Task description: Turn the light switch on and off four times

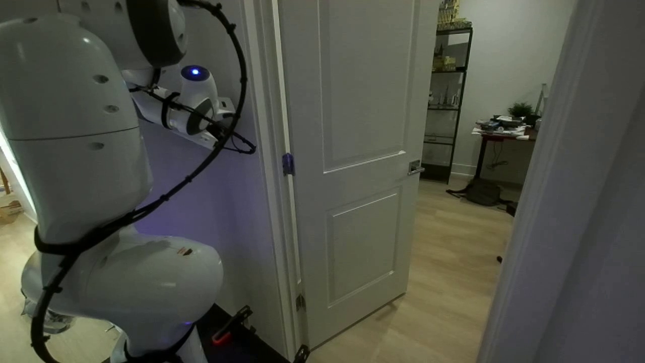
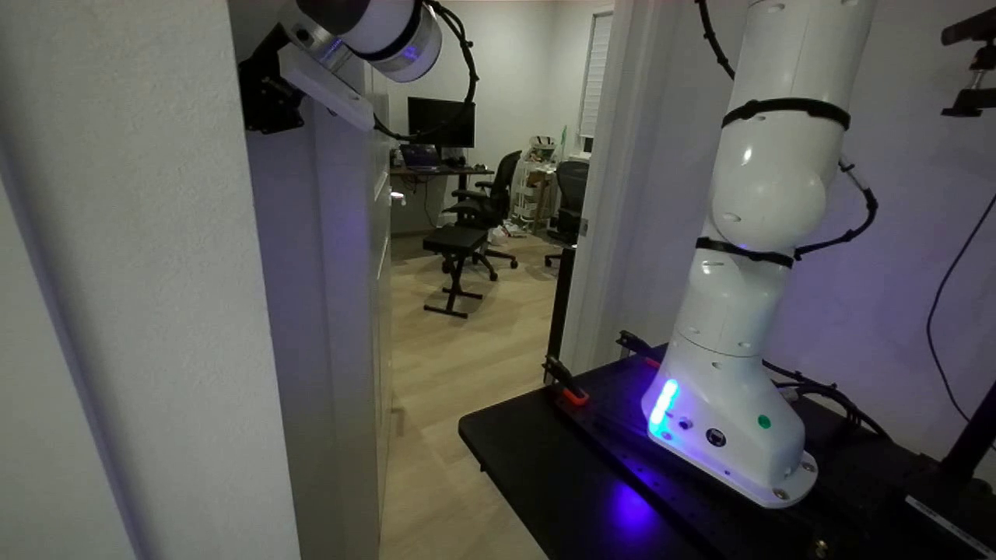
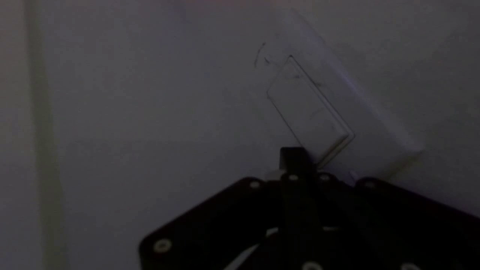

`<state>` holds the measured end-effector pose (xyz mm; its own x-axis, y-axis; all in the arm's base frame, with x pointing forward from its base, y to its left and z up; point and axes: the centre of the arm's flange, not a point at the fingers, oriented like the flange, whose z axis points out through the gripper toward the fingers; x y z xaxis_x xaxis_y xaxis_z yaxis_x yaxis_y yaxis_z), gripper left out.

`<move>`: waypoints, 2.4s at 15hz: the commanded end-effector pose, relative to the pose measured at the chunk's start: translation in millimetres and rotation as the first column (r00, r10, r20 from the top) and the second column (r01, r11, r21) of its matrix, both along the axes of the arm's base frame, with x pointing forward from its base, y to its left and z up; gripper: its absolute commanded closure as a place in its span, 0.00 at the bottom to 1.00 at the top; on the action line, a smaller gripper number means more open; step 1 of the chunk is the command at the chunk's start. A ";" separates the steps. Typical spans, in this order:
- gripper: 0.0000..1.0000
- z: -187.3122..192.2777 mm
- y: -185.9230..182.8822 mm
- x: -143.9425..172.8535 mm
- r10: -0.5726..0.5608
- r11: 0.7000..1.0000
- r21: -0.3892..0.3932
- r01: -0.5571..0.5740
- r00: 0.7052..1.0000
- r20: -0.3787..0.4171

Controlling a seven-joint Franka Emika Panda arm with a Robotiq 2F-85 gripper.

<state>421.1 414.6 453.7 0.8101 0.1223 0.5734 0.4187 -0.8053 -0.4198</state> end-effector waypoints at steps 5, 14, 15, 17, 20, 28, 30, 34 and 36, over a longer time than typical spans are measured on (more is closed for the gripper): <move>1.00 -3.0 14.4 1.9 0.106 0.994 -0.018 -0.108 0.988 -0.115; 1.00 -11.5 16.4 -2.7 0.155 0.980 -0.092 -0.175 0.969 -0.192; 1.00 -12.0 16.3 -2.8 0.167 0.974 -0.117 -0.194 0.964 -0.206; 1.00 -13.0 13.0 -5.6 0.194 0.950 -0.198 -0.242 0.952 -0.236; 0.74 -7.5 -4.8 -14.0 0.223 0.893 -0.325 -0.311 0.933 -0.281; 0.22 43.6 -86.6 -56.6 0.219 0.794 -0.449 -0.410 0.882 -0.418; 0.07 57.3 -107.3 -73.2 0.218 0.779 -0.459 -0.427 0.871 -0.440; 0.00 76.4 -149.0 -106.4 0.223 0.745 -0.481 -0.462 0.852 -0.474; 0.00 82.7 -165.4 -126.2 0.249 0.730 -0.489 -0.477 0.853 -0.459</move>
